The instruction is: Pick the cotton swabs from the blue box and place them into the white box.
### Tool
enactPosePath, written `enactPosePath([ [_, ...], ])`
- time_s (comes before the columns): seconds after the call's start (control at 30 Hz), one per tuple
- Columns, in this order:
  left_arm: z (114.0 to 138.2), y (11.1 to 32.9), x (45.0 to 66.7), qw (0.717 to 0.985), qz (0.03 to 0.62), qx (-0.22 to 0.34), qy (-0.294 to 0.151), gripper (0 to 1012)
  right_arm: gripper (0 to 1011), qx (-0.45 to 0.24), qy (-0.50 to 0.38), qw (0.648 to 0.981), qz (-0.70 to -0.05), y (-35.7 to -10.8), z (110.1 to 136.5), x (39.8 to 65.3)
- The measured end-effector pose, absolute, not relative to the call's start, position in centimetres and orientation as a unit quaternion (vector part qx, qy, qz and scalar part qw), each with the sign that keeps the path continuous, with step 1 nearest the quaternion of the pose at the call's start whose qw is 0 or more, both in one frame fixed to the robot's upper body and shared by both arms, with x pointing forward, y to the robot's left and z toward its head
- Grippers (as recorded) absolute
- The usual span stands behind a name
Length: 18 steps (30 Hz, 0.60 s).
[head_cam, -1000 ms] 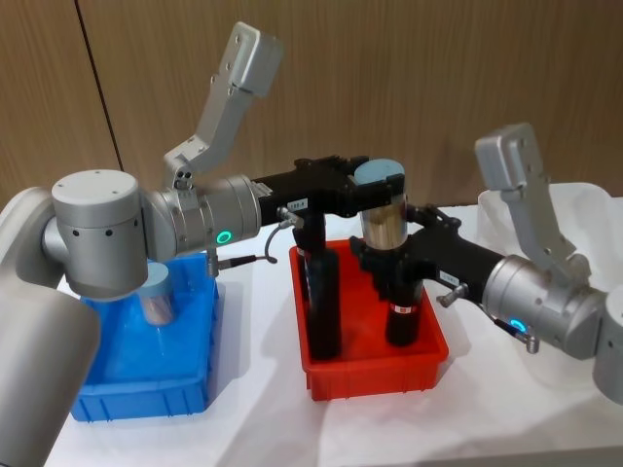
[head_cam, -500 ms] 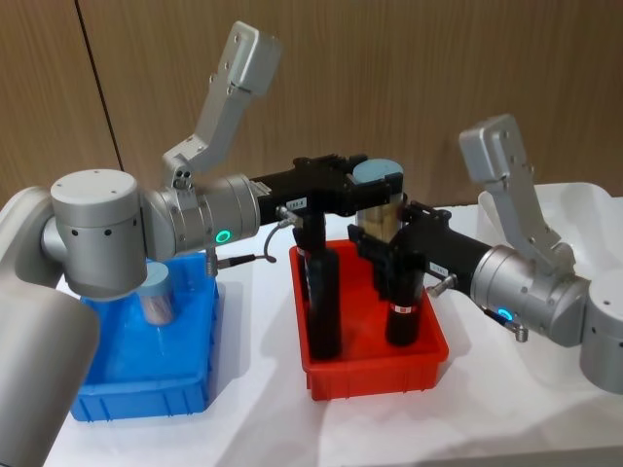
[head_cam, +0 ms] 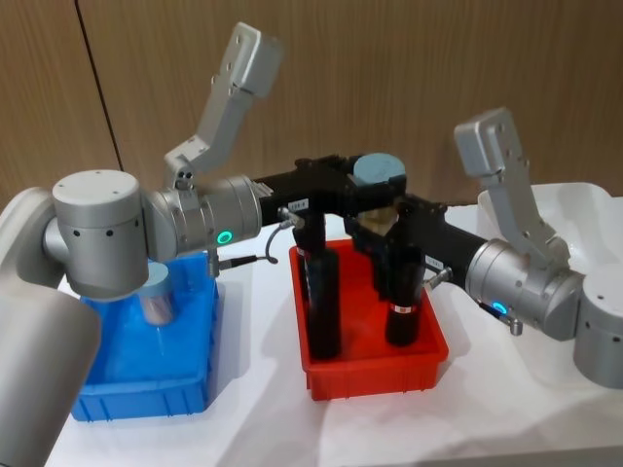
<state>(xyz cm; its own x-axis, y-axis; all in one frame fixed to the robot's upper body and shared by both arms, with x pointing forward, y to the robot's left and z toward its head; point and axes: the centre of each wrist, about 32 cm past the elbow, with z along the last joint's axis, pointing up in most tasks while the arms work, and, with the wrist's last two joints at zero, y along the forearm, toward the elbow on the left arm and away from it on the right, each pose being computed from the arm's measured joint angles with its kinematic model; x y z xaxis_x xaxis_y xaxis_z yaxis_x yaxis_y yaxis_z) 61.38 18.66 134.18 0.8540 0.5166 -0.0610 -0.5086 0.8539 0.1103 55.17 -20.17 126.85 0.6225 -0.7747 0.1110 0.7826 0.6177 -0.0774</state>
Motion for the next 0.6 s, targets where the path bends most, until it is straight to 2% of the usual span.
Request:
enactPosePath([
  [0.1, 134.17, 18.66, 61.38, 0.962, 0.266, 0.045, 0.044, 809, 632, -0.058, -0.034, 0.898, -0.435, -20.15, 126.88, 55.21],
  [0.2, 134.17, 18.66, 61.39, 0.962, 0.266, 0.045, 0.044, 927, 632, -0.057, -0.035, 0.897, -0.436, -20.14, 126.9, 55.23],
  [0.33, 134.17, 18.68, 61.39, 0.962, 0.267, 0.045, 0.044, 1003, 632, -0.056, -0.035, 0.897, -0.437, -20.13, 126.91, 55.25],
  [0.6, 134.19, 18.7, 61.39, 0.962, 0.267, 0.045, 0.044, 1003, 632, -0.053, -0.034, 0.896, -0.44, -20.16, 126.88, 55.28],
])
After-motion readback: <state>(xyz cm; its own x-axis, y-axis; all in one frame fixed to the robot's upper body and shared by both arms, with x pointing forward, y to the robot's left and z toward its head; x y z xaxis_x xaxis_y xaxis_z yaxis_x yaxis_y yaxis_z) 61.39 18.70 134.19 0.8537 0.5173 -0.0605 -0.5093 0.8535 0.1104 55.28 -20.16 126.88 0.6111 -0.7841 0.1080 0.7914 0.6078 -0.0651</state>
